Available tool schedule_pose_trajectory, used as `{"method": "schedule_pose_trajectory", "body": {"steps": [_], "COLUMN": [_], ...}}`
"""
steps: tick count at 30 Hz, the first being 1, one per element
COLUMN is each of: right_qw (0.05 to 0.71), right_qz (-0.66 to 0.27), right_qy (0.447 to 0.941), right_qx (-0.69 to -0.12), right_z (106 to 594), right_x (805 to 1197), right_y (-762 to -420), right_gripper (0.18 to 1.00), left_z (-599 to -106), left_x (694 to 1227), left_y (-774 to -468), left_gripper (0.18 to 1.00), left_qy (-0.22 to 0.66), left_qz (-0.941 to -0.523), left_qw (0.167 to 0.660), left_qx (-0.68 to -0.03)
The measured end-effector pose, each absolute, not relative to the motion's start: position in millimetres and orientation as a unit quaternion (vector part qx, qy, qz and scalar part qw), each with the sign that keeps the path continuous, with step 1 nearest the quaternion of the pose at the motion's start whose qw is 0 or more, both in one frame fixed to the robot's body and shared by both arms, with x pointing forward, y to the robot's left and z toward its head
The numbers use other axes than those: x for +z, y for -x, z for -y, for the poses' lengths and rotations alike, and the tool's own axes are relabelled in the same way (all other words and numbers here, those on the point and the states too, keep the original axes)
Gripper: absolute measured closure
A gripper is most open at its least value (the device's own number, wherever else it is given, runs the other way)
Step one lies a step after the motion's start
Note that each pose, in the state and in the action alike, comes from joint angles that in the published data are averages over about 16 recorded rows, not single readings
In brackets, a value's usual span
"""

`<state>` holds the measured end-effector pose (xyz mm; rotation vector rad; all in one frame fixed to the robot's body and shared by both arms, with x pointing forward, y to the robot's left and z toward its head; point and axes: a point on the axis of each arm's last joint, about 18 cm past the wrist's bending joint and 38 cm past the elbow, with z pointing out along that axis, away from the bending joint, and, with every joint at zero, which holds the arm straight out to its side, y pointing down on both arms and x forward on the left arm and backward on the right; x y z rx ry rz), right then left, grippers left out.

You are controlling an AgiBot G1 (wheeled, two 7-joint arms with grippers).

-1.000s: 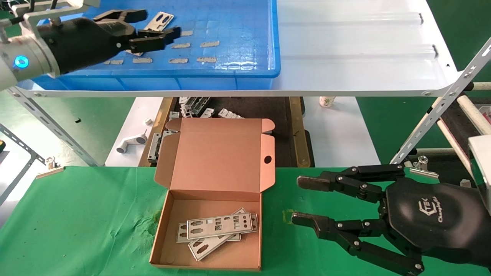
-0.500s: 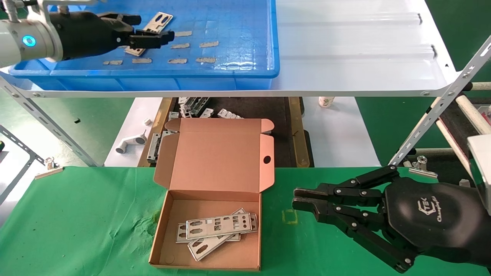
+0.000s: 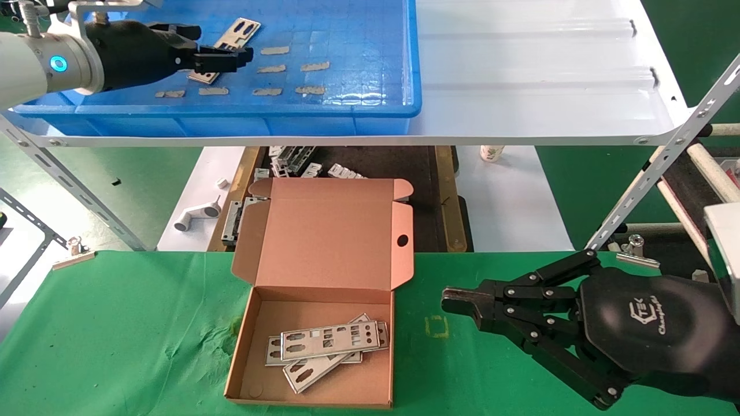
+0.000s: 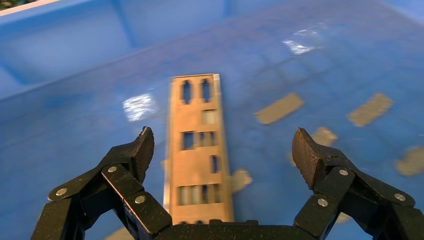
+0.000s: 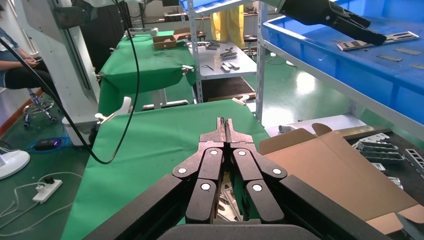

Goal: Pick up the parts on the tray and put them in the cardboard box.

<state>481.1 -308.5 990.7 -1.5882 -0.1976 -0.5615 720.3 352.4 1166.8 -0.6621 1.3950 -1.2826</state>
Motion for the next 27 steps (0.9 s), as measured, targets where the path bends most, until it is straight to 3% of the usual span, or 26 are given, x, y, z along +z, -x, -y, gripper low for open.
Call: {"method": "schedule_pose_trajectory", "body": {"steps": [12,19,27], "right_qw": [0.661,0.661,0.661], "right_qz": [0.087,0.087,0.087], "right_qy": [0.702,0.702,0.702], "right_qx": [-0.248,-0.248,-0.248], "right_z": [308.5,308.5,308.5], "right_x": [990.7,990.7,990.7], "right_y": [-481.1,-481.1,-481.1], "right_gripper": [0.988,0.988,0.988], "left_z": [-353.5,-349.8,-347.5], "left_x": [1162.0,1159.5,1158.9], "left_y": [-734.1,-735.6,-735.6], "left_gripper": [0.251,0.343,0.516], "left_qy": [0.314,0.315,0.314], "left_qz": [-0.560,-0.562,-0.564], "left_qw": [0.551,0.546,0.543], "left_qx": [-0.532,-0.535,-0.537]}}
